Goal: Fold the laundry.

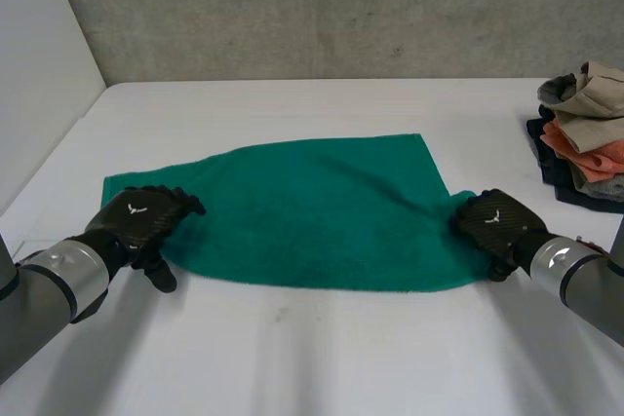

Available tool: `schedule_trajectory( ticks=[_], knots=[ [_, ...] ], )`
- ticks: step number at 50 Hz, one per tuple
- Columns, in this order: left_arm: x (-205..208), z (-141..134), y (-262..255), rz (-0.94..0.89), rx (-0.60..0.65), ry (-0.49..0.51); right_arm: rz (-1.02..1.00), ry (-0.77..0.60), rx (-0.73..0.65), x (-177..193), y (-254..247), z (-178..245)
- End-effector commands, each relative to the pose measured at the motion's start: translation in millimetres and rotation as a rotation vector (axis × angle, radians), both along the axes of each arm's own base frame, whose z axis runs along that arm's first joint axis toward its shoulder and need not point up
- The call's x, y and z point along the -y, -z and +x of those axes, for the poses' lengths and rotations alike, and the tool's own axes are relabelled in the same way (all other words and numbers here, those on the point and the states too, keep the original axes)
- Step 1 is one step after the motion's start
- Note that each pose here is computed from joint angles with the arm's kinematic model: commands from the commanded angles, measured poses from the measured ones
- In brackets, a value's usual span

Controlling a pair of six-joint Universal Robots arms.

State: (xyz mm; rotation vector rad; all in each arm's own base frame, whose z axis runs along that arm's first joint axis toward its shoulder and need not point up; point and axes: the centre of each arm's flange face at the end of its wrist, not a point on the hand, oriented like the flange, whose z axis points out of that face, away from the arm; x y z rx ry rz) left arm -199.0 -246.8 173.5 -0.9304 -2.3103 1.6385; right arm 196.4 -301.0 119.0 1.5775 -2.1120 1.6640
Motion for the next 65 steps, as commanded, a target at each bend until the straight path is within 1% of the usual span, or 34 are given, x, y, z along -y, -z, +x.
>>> schedule_trajectory(
  ticks=[1,11,16,22,25,33,37,44,48,50,54,59,61,65],
  knots=[
    [0,0,0,-0.003,0.000,-0.001,-0.025,-0.003,0.002,7,5,2],
    [4,2,1,-0.013,0.001,-0.009,-0.036,0.006,-0.011,18,13,5],
    [9,2,5,-0.018,0.008,-0.021,-0.072,0.028,0.012,25,4,4],
    [34,6,16,-0.022,0.033,-0.072,-0.074,0.050,0.070,25,-10,4],
    [41,8,19,-0.001,0.046,-0.101,-0.037,0.042,0.077,21,-6,6],
    [40,4,18,0.011,0.043,-0.088,0.016,0.049,0.061,23,8,3],
    [39,2,17,0.003,0.043,-0.086,0.003,0.054,0.066,27,7,3],
    [46,3,23,-0.006,0.050,-0.089,-0.075,0.089,0.119,33,-9,1],
    [60,5,31,-0.037,0.064,-0.114,-0.076,0.112,0.142,31,-24,-5],
    [73,8,35,-0.060,0.079,-0.143,-0.041,0.110,0.137,25,-25,-6],
    [87,9,41,-0.074,0.106,-0.162,0.019,0.110,0.119,15,-22,-8],
    [93,5,53,-0.061,0.140,-0.128,0.043,0.105,0.085,10,-19,-11],
    [92,3,57,-0.052,0.163,-0.092,0.039,0.111,0.085,10,-21,-13],
    [83,2,47,-0.052,0.191,-0.075,0.023,0.131,0.081,11,-28,-16]
  ],
)
